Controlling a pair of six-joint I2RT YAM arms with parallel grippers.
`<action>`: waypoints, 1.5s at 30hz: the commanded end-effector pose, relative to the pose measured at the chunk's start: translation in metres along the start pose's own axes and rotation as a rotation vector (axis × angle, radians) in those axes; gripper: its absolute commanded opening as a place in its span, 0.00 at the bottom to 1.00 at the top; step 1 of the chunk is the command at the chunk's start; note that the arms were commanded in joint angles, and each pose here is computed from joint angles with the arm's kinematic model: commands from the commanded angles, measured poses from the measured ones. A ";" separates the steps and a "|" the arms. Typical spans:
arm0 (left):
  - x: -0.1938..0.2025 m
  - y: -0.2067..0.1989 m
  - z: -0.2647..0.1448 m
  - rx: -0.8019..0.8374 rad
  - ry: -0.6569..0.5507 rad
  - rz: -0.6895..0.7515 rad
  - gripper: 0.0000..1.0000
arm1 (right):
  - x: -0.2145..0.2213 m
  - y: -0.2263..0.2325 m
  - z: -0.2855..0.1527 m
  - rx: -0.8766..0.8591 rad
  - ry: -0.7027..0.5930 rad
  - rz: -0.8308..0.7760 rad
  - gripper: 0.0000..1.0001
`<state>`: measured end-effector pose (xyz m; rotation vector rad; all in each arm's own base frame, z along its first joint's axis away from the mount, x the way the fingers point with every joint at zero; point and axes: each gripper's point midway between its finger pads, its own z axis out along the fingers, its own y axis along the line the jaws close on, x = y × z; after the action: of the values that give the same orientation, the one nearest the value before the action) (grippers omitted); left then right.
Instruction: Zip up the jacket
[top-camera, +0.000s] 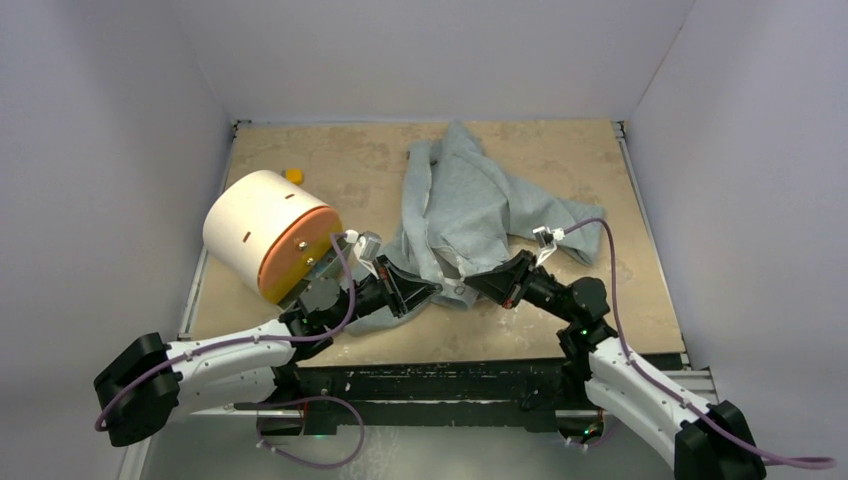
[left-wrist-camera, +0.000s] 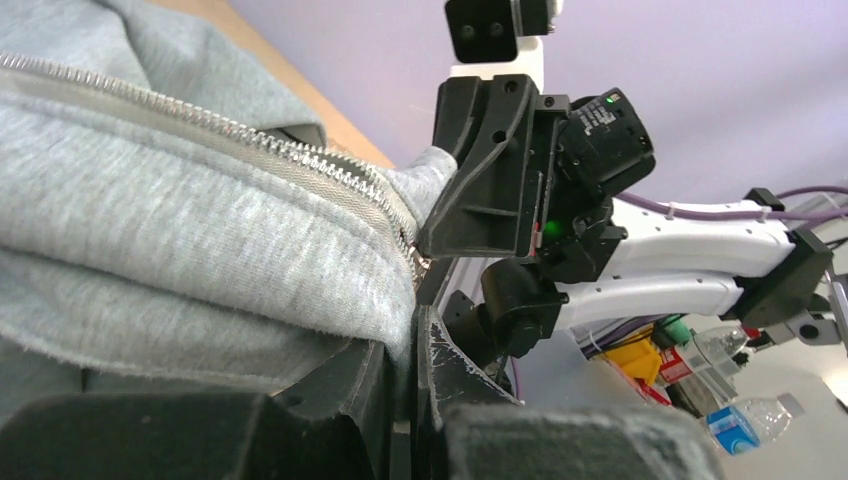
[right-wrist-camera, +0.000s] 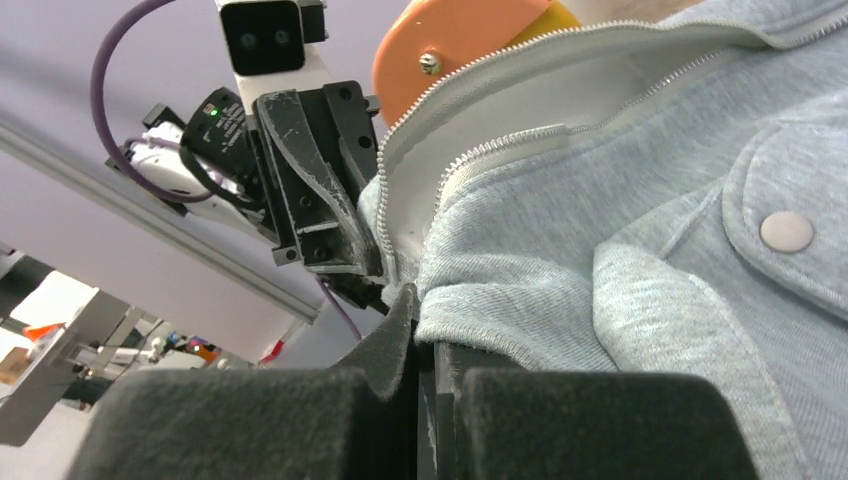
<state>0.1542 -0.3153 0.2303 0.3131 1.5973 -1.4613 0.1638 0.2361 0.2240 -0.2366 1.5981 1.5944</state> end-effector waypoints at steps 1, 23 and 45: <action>-0.028 -0.040 0.001 0.177 -0.095 0.067 0.00 | -0.008 0.039 -0.003 -0.175 -0.005 -0.095 0.00; -0.044 -0.064 0.008 0.331 -0.198 0.159 0.00 | -0.009 0.076 -0.015 -0.335 -0.011 -0.065 0.00; -0.049 -0.077 -0.002 0.478 -0.345 0.377 0.00 | -0.015 0.068 -0.013 -0.312 -0.069 -0.154 0.00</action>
<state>0.1343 -0.3336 0.2607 0.6138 1.1255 -1.4870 0.1259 0.2337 0.2562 -0.3932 1.3838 1.7527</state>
